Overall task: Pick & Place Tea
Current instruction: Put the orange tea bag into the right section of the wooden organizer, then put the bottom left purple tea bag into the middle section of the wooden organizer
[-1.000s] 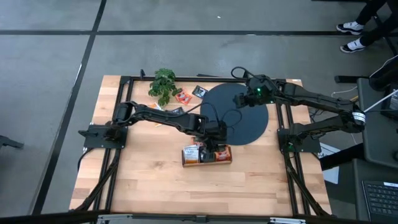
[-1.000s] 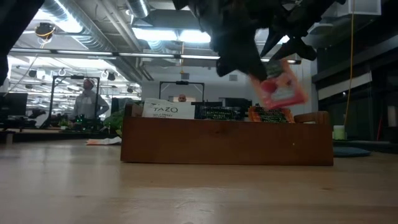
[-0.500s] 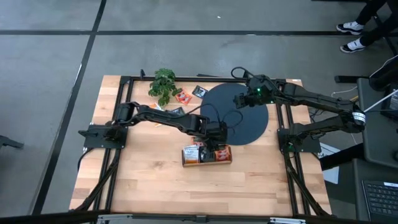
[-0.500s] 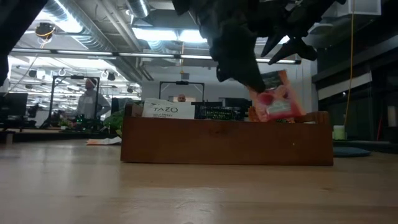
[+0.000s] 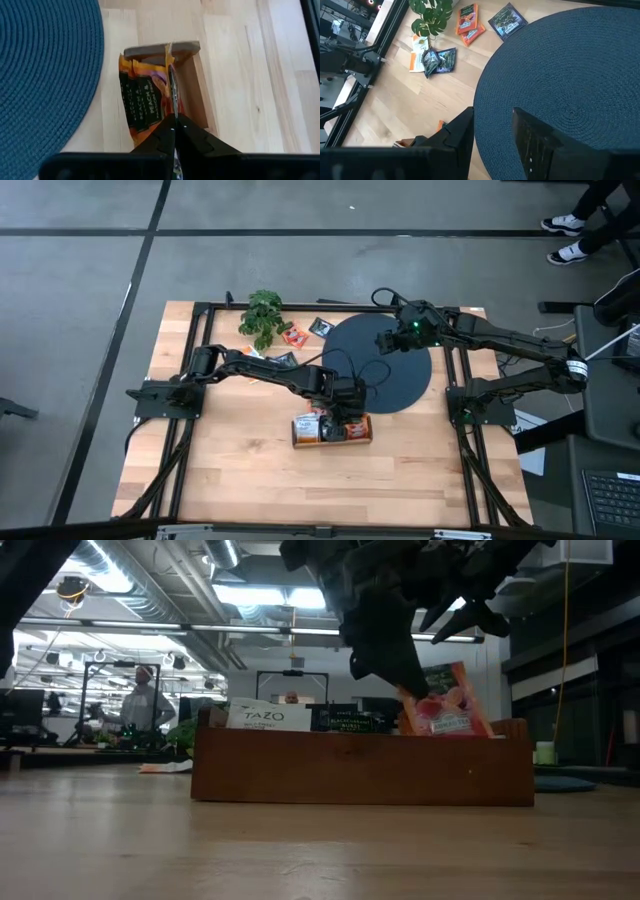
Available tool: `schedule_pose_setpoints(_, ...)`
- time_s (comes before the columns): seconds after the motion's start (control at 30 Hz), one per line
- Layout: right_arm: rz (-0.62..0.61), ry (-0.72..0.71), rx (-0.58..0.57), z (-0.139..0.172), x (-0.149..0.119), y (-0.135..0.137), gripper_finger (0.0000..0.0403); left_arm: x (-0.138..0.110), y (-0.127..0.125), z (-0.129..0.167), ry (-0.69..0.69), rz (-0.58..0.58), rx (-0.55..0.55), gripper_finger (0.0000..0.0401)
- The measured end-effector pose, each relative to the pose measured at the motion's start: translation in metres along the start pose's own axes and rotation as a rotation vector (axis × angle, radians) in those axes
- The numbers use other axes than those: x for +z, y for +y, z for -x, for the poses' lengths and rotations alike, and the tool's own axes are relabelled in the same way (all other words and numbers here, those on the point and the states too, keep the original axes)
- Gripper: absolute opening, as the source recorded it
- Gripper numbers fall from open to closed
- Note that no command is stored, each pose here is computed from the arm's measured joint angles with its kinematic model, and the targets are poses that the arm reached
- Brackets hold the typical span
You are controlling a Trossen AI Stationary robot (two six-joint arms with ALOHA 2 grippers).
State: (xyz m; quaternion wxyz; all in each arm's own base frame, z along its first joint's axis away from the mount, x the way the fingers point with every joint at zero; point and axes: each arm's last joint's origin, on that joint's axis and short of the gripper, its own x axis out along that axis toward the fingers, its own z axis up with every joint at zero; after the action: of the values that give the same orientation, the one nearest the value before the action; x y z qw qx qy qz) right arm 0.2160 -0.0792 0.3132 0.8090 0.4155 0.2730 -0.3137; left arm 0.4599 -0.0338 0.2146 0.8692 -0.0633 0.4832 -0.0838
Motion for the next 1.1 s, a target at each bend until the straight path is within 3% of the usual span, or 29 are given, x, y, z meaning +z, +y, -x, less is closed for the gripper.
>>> schedule_pose_setpoints(0.53, 0.001, 0.001, 0.000, 0.000, 0.000, 0.000, 0.0136, 0.001, 0.003, 0.001, -0.006, 0.003, 0.038, 0.0085)
schedule_pose_setpoints(0.7, 0.045, 0.024, 0.014, 0.000, -0.001, 0.000, 0.0136, 0.003, 0.006, 0.027, -0.016, 0.015, 0.046, 0.0087)
schedule_pose_setpoints(0.93, 0.117, 0.087, 0.013, 0.001, -0.014, 0.005, 0.0136, 0.006, 0.001, 0.064, -0.075, -0.070, 0.053, 0.0088)
schedule_pose_setpoints(1.1, 0.148, 0.086, 0.019, 0.002, -0.020, 0.012, 0.0136, -0.014, 0.006, 0.075, -0.164, -0.013, 0.036, 0.0090)
